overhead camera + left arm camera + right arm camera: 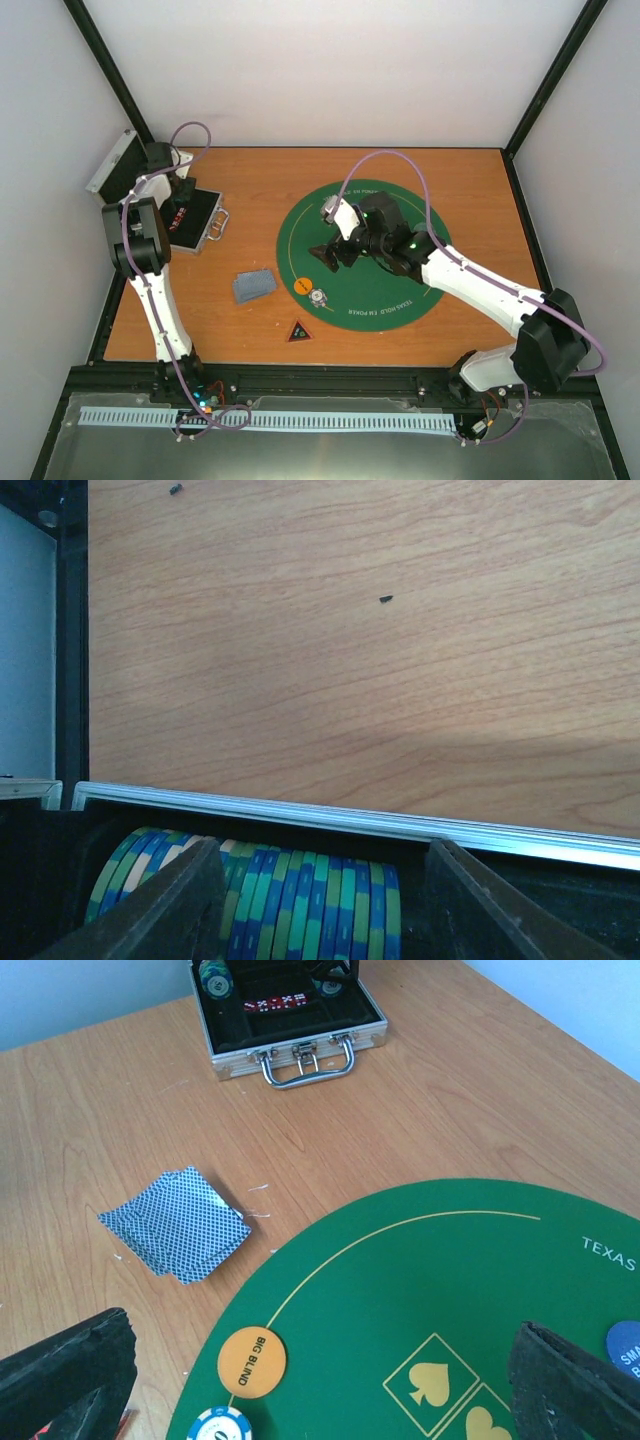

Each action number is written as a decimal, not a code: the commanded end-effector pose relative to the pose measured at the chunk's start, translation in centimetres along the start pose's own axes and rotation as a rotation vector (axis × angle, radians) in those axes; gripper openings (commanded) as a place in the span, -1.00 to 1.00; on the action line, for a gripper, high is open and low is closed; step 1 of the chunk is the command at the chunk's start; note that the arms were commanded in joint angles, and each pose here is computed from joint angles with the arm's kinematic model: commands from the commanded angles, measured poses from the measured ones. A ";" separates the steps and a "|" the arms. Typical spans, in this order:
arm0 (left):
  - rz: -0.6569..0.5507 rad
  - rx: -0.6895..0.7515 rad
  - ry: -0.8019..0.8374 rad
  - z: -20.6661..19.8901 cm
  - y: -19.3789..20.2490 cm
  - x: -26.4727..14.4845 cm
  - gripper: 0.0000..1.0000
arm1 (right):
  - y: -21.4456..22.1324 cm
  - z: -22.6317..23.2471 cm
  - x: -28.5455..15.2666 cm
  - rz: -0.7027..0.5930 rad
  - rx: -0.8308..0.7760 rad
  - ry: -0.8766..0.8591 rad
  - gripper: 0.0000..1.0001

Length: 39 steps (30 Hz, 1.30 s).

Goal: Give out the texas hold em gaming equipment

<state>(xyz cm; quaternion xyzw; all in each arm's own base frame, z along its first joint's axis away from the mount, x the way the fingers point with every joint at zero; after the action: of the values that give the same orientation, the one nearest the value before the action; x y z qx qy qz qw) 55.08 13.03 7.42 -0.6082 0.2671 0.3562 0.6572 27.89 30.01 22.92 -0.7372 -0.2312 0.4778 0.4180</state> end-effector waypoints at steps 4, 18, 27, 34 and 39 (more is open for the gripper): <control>-0.049 0.016 -0.050 0.7 -1.7 -2.0 0.12 | -0.6 0.3 -1.0 -0.032 0.000 -0.008 1.00; -0.064 0.027 -0.105 1.4 -1.4 -3.4 0.12 | -0.5 0.7 -0.8 -0.037 0.000 -0.031 1.00; -0.020 0.016 -0.023 0.1 0.0 -2.1 0.08 | -0.1 1.0 -0.5 -0.026 0.005 -0.052 1.00; -0.031 0.014 -0.034 0.2 -0.3 -2.1 0.06 | 0.1 1.1 -0.6 -0.022 0.002 -0.056 1.00; -0.011 0.026 -0.036 0.2 0.4 -1.7 -0.04 | 0.1 1.2 -0.4 -0.022 0.005 -0.062 1.00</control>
<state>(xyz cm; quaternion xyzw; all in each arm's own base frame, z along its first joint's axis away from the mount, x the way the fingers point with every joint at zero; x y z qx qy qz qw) 53.55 13.00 8.62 -0.5984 0.2544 0.3619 0.6680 26.79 30.13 22.92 -0.7221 -0.2498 0.4926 0.4165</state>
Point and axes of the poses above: each gripper's point midway between its finger pads, its own x axis out along the fingers, its own z axis along the line the jaws close on, y = z × x, the point moved 2 cm from there along -x, back along the fingers, and after that the axes turned 13 degrees about -x, right-handed, at the moved point
